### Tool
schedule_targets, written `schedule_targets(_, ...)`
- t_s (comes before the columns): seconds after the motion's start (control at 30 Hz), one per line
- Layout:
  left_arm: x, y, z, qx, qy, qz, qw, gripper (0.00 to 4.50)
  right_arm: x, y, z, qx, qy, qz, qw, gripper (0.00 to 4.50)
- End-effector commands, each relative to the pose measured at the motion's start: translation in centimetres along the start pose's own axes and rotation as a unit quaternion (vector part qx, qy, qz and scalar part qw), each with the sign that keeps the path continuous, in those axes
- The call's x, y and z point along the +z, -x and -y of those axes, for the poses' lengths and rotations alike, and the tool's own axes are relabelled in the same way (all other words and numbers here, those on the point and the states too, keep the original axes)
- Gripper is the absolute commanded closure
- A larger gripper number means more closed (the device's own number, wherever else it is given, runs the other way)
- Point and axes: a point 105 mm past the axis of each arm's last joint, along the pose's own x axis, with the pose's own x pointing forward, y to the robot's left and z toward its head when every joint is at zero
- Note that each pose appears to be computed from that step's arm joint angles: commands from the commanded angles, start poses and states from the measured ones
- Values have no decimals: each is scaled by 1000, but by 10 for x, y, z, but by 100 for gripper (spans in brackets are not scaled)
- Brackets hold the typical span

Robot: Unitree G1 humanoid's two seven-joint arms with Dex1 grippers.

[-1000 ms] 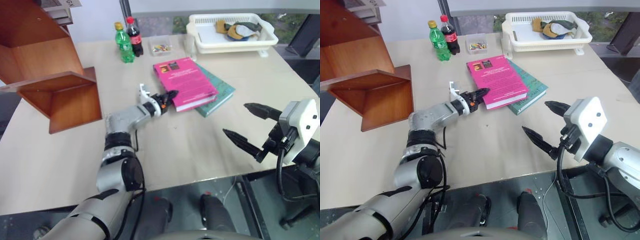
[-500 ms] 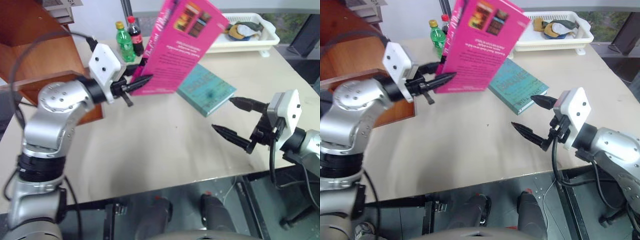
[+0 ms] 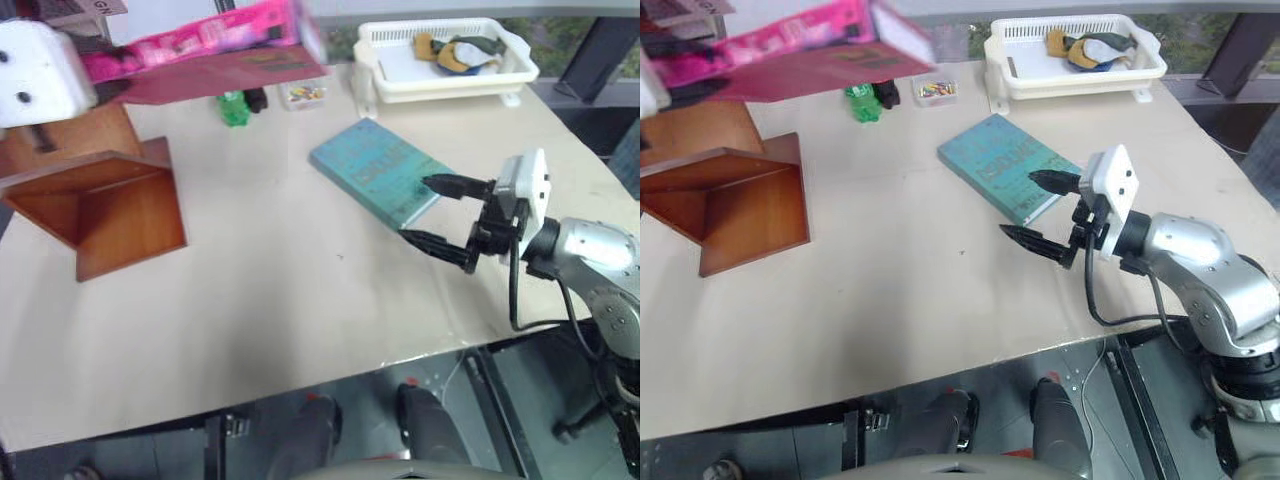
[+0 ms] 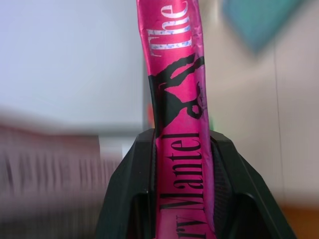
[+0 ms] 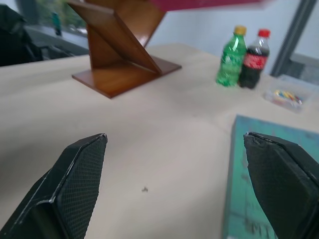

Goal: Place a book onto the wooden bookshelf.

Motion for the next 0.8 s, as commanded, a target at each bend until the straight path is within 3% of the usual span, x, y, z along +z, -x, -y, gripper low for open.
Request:
schedule_targets(0.03,-30,34,-15,22,-32,-92,995,365,10,-4,-1,25,23,22,999,0)
schedule_targets(0.27,-85,56,9,-11,-1,-163,987,365,12,-8,-6,39,29,28,998,0)
schedule_targets(0.6,-154,66,52,-59,51,-217,973,365,15,-8,-10,40,29,29,998,0)
schedule_targets(0.67,-159,64,53,-55,55,-217,973,266,15,-8,-10,39,29,28,998,0)
schedule_targets(0.8,-163,59,59,-55,61,-210,974,116,17,-9,-9,40,31,32,998,0)
